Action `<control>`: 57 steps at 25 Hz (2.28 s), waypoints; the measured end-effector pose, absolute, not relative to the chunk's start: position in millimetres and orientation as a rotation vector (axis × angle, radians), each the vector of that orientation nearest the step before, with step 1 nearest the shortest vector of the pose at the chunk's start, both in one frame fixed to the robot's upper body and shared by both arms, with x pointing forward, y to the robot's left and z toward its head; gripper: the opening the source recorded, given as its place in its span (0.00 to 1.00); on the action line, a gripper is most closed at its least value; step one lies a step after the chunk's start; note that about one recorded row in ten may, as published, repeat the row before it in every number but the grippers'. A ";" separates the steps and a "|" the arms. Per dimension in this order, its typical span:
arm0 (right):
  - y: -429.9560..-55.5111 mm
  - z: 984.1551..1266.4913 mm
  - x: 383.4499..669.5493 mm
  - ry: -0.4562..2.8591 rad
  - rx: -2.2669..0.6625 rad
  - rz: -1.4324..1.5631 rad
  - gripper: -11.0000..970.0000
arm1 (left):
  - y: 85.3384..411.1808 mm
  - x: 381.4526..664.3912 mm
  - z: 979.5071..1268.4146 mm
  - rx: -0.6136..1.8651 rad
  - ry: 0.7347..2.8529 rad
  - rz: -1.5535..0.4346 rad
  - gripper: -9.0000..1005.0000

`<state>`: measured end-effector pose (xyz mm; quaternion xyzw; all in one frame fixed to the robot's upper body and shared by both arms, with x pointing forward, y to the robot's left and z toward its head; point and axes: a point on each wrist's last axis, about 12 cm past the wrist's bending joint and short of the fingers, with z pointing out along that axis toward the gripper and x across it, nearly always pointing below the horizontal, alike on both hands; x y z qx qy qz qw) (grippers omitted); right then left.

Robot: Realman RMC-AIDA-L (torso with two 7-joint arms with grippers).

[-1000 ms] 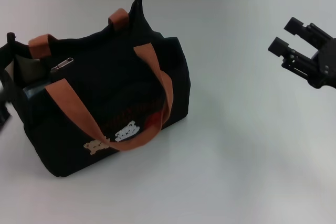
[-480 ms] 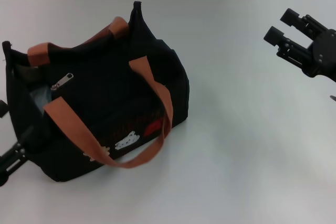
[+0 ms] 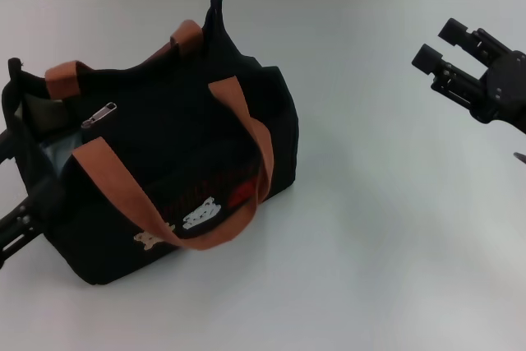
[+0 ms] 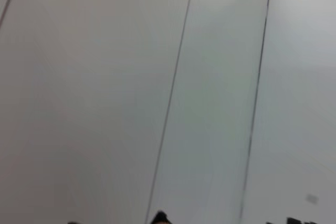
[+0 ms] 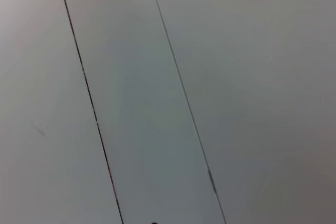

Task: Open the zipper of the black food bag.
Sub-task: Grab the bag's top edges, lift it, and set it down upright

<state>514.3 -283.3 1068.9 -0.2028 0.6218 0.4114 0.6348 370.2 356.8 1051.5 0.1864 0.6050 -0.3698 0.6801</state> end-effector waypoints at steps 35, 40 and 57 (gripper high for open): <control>-278.1 1057.2 512.7 1.467 -0.439 0.908 0.73 | 340.0 391.3 1018.6 0.527 1.577 -0.690 0.53; -278.0 1055.8 511.1 1.467 -0.438 0.905 0.73 | 341.9 393.4 1018.8 0.510 1.561 -0.647 0.25; -277.7 1055.4 511.5 1.471 -0.436 0.903 0.72 | 335.3 404.8 1020.8 0.502 1.512 -0.620 0.12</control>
